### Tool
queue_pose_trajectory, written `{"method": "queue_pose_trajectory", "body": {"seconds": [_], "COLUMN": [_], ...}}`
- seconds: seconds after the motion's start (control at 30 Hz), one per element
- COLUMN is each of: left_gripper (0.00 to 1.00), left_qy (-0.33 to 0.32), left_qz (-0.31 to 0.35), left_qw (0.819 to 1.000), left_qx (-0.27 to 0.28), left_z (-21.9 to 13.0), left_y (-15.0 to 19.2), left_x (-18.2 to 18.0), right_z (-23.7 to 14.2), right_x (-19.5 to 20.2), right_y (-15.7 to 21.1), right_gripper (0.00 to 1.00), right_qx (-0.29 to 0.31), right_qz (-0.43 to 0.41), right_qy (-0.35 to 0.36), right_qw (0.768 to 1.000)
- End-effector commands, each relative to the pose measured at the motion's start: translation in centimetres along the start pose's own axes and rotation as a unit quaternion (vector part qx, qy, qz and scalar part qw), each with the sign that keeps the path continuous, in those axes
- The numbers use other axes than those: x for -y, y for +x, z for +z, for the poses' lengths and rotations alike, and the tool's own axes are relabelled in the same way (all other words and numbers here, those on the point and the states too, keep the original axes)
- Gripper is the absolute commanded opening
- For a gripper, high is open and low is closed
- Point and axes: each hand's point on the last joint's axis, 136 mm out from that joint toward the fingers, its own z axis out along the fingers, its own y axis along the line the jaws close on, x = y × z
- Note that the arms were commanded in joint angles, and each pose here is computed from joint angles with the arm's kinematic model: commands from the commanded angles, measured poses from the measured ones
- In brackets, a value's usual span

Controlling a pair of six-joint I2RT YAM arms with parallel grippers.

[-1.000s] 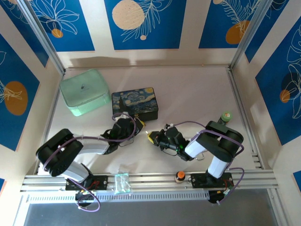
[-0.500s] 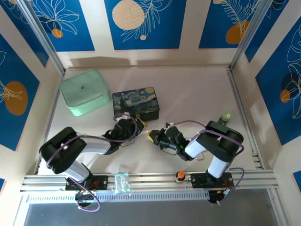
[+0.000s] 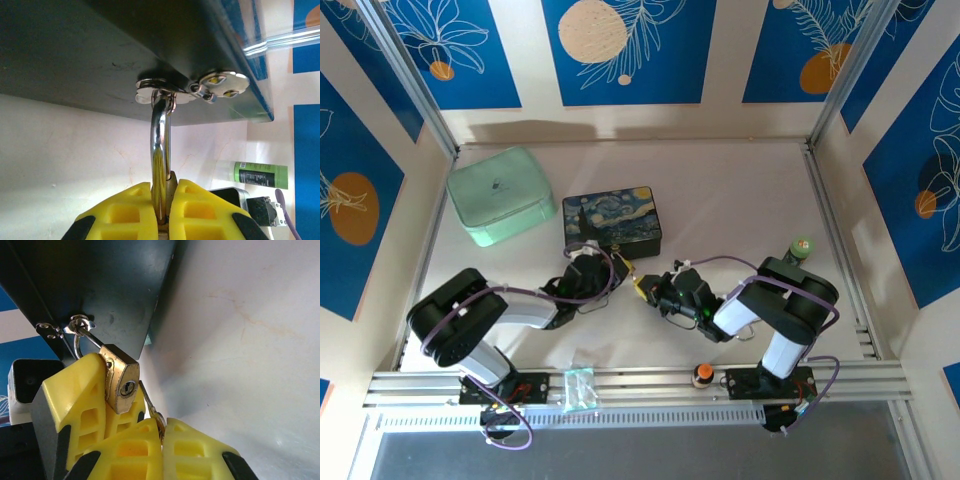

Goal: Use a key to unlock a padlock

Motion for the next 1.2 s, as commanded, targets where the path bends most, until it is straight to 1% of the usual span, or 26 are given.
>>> {"method": "queue_pose_trajectory", "body": {"seconds": [0.0, 0.13, 0.27, 0.4, 0.47, 0.6, 0.67, 0.73, 0.87, 1.0, 1.17], "left_gripper": [0.00, 0.00, 0.00, 0.00, 0.00, 0.00, 0.00, 0.00, 0.00, 0.00, 0.00], "left_qy": [0.032, 0.034, 0.037, 0.055, 0.053, 0.037, 0.038, 0.040, 0.052, 0.060, 0.062], "left_qz": [0.008, 0.010, 0.010, 0.002, -0.001, 0.019, 0.022, 0.023, 0.017, 0.013, 0.013], "left_qw": [0.999, 0.999, 0.999, 0.998, 0.999, 0.999, 0.999, 0.999, 0.998, 0.998, 0.998], "left_qx": [0.004, 0.004, -0.005, -0.011, -0.008, 0.001, 0.007, 0.011, -0.006, -0.017, -0.018], "left_z": [-0.1, 0.1, 0.4, 0.6, 0.6, 0.2, -0.1, -0.3, 0.1, 0.5, 0.5], "left_y": [0.2, 0.2, 0.5, 0.8, 0.7, 0.3, -0.1, -0.2, 0.4, 0.9, 1.2], "left_x": [1.4, 1.5, 1.9, 2.6, 2.6, 2.5, 2.8, 3.1, 3.7, 3.8, 3.9], "right_z": [-0.8, -1.1, -1.4, -1.1, -1.3, -1.8, -2.0, -2.0, -1.9, -1.9, -2.0], "right_x": [-0.4, -0.1, -1.1, -1.4, -1.0, 0.5, 0.6, 0.1, -0.4, -1.3, -1.6], "right_y": [-0.7, -0.7, -0.7, -0.6, -0.7, -1.0, -1.0, -1.1, -1.1, -1.0, -0.9], "right_gripper": [0.00, 0.00, 0.00, 0.00, 0.00, 0.00, 0.00, 0.00, 0.00, 0.00, 0.00], "right_qx": [0.025, 0.032, 0.033, 0.024, 0.028, 0.040, 0.042, 0.042, 0.035, 0.037, 0.033], "right_qz": [-0.012, -0.015, -0.028, -0.029, -0.023, -0.009, -0.010, -0.016, -0.022, -0.036, -0.043], "right_qy": [-0.010, 0.004, -0.009, -0.007, -0.002, 0.021, 0.024, 0.018, 0.015, -0.006, 0.007], "right_qw": [1.000, 0.999, 0.999, 0.999, 0.999, 0.999, 0.999, 0.999, 0.999, 0.999, 0.999]}}
